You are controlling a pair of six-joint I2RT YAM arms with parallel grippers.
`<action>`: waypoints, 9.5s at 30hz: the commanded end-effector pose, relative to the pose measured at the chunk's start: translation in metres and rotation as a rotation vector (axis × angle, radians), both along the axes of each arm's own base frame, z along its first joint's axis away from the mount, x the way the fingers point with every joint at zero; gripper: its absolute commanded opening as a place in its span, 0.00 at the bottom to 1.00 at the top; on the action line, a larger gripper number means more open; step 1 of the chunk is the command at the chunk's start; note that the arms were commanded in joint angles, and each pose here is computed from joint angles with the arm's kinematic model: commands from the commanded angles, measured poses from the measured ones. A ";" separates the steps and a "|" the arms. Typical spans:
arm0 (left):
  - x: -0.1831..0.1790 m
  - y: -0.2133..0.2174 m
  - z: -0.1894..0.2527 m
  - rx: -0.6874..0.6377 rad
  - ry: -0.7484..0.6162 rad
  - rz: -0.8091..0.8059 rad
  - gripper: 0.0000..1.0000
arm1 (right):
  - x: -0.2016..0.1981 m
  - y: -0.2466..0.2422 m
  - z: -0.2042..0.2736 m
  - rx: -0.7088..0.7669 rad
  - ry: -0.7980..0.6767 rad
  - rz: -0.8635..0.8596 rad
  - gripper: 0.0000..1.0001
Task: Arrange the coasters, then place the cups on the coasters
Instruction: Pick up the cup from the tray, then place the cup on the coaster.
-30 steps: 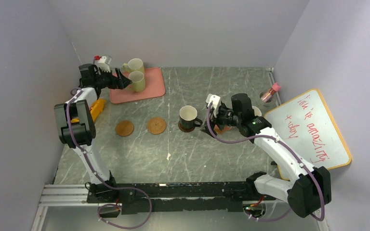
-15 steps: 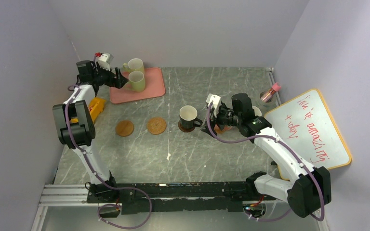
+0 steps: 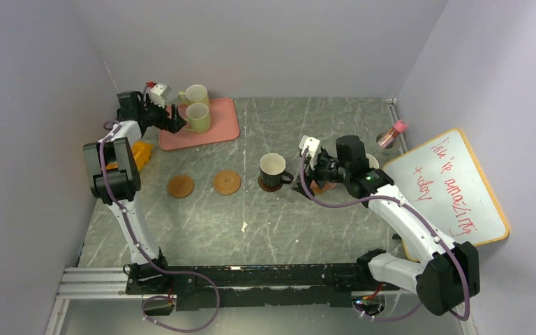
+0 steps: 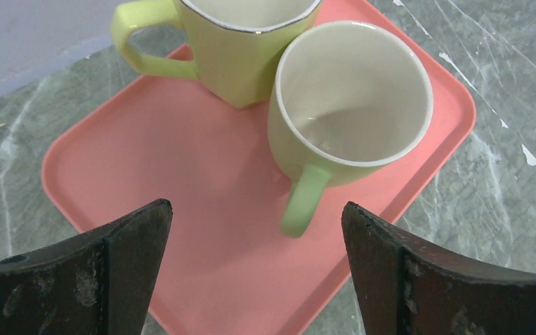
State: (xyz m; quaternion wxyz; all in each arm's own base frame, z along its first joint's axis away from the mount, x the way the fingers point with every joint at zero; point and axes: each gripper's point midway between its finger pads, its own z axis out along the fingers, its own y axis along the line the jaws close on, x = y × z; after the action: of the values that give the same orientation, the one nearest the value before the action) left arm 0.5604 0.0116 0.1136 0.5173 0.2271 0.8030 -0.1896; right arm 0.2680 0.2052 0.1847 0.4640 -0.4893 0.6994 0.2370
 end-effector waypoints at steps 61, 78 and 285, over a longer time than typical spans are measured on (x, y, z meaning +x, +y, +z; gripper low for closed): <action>-0.036 -0.058 0.027 -0.084 0.043 -0.012 0.05 | 0.000 0.004 0.016 0.044 -0.057 0.027 1.00; -0.066 -0.041 0.046 -0.083 0.030 0.176 0.05 | 0.000 0.004 0.017 0.048 -0.060 0.023 1.00; -0.240 -0.148 -0.022 0.099 -0.058 -0.591 0.42 | -0.007 0.005 0.025 0.061 -0.081 0.050 1.00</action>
State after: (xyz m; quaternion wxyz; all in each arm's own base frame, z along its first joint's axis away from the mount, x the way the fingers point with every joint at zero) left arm 0.3160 -0.1298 0.0724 0.4305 0.4640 0.7214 -0.2808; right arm 0.2623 0.2063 0.1923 0.4745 -0.4930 0.6869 0.2448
